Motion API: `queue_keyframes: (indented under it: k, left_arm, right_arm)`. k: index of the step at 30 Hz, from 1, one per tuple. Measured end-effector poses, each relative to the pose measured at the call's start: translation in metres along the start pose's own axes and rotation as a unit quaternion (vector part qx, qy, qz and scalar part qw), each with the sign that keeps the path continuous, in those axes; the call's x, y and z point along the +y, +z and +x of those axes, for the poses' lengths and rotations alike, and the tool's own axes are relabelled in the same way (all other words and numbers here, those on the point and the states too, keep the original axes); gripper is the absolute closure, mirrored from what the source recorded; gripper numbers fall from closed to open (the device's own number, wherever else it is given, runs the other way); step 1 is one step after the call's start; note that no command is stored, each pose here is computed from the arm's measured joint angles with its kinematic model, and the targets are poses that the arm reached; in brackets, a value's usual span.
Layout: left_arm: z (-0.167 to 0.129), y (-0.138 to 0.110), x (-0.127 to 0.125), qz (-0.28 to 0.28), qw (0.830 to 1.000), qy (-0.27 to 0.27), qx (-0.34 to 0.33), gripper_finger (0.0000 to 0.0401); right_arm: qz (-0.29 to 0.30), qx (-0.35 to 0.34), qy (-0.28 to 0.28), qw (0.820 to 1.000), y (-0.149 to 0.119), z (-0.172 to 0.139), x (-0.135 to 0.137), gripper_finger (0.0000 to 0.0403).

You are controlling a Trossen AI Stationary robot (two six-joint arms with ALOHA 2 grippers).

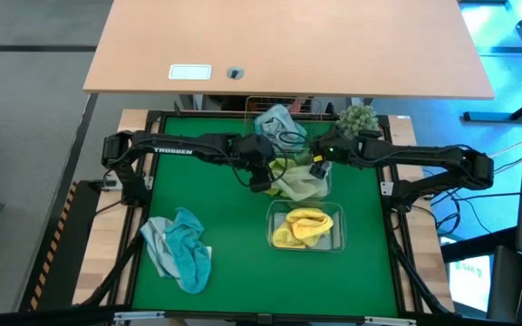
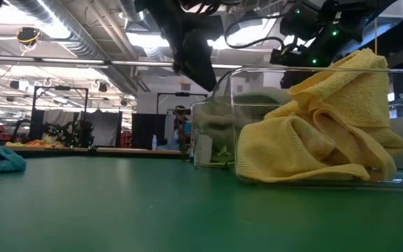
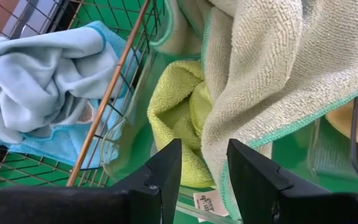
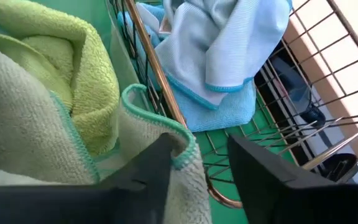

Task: Sort microfiber towel by color & place in baskets
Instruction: Put the light green microfiber towel into the top transparent bin

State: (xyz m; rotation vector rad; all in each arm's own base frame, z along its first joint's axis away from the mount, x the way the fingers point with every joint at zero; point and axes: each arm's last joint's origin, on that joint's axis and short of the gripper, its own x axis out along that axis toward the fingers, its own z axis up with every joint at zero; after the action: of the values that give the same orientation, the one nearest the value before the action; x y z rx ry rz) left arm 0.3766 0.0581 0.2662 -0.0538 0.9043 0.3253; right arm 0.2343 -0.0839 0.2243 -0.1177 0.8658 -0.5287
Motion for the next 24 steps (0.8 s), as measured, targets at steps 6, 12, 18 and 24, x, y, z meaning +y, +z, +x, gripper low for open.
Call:
queue_keyframes:
  k: [6, 12, 18, 24]
  left_arm:
    - [0.000, 0.000, -0.002, 0.002, 1.000, -0.001, 0.000, 0.0277]
    - [0.000, 0.000, -0.002, 0.002, 1.000, -0.002, -0.001, 0.0277]
    - [0.000, 0.000, -0.002, 0.002, 1.000, -0.002, -0.001, 0.0277]
    - [0.000, 0.000, -0.002, 0.002, 1.000, -0.002, -0.001, 0.0277]
  right_arm:
    - [-0.011, -0.020, -0.007, 1.000, 0.004, -0.002, -0.001, 0.0324]
    - [-0.010, -0.026, -0.010, 1.000, 0.005, -0.003, -0.002, 0.0384]
    - [-0.017, -0.044, -0.001, 0.999, 0.007, -0.011, -0.004, 0.0391]
    - [-0.015, -0.090, 0.079, 0.993, 0.010, -0.028, -0.005, 0.0398]
